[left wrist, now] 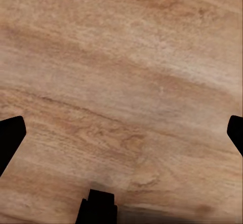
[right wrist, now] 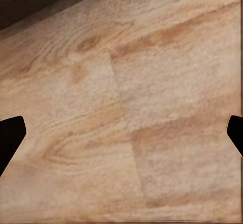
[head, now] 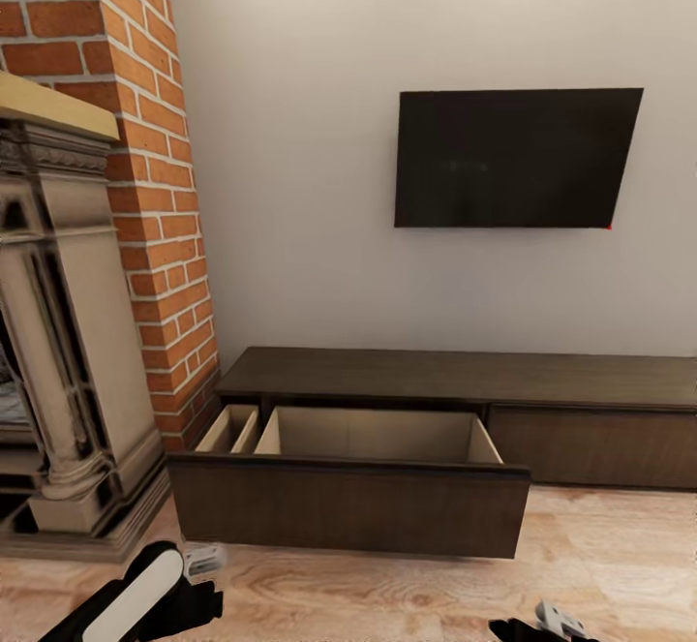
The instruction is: Place each of the two pumpkins and all three candles from the living room inside a cabinet in the living room (use any cabinet), then make sure every cabinet is closed, and position the cauldron so it is next to a table in the living room.
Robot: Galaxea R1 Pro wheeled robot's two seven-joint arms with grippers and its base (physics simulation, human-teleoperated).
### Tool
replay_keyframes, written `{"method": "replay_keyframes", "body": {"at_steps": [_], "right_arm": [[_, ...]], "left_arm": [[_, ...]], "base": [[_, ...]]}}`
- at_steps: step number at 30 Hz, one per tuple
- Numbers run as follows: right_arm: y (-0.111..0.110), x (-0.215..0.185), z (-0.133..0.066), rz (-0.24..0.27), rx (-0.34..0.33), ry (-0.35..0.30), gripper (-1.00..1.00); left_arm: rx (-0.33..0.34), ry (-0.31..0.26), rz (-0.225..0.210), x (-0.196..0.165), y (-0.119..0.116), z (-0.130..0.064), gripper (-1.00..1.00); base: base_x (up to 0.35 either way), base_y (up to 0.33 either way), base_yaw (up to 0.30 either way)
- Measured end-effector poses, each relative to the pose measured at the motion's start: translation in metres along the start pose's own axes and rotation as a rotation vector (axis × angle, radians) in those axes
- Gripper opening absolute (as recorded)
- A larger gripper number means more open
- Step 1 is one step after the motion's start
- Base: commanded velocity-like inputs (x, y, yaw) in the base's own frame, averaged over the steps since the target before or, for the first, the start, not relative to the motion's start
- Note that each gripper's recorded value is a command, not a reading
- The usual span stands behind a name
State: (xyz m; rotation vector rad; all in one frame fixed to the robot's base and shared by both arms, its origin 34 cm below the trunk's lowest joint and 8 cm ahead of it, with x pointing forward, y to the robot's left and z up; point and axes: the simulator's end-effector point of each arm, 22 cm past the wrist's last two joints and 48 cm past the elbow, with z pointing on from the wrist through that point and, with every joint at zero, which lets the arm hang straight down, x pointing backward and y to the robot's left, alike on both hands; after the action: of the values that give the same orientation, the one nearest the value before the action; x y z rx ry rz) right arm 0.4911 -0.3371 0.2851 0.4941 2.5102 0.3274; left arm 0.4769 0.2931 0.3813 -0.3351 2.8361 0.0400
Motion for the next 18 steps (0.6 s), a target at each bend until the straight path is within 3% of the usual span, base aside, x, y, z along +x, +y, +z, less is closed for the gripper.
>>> {"method": "replay_keyframes", "body": {"at_steps": [5,13,18], "right_arm": [[-0.003,-0.005,-0.006,0.001,0.028,0.008,1.0],[0.001,-0.012,-0.016,0.002,0.041,0.021,1.0],[0.004,-0.016,-0.021,0.002,0.044,0.029,1.0]], "left_arm": [[-0.021,-0.001,-0.015,-0.002,0.007,-0.003,1.0],[-0.035,0.018,-0.019,-0.003,0.011,-0.011,1.0],[-0.038,0.031,-0.018,-0.003,0.011,-0.017,1.0]], "base": [[-0.211,0.0,0.0],[-0.043,0.0,0.0],[-0.222,0.0,0.0]]}}
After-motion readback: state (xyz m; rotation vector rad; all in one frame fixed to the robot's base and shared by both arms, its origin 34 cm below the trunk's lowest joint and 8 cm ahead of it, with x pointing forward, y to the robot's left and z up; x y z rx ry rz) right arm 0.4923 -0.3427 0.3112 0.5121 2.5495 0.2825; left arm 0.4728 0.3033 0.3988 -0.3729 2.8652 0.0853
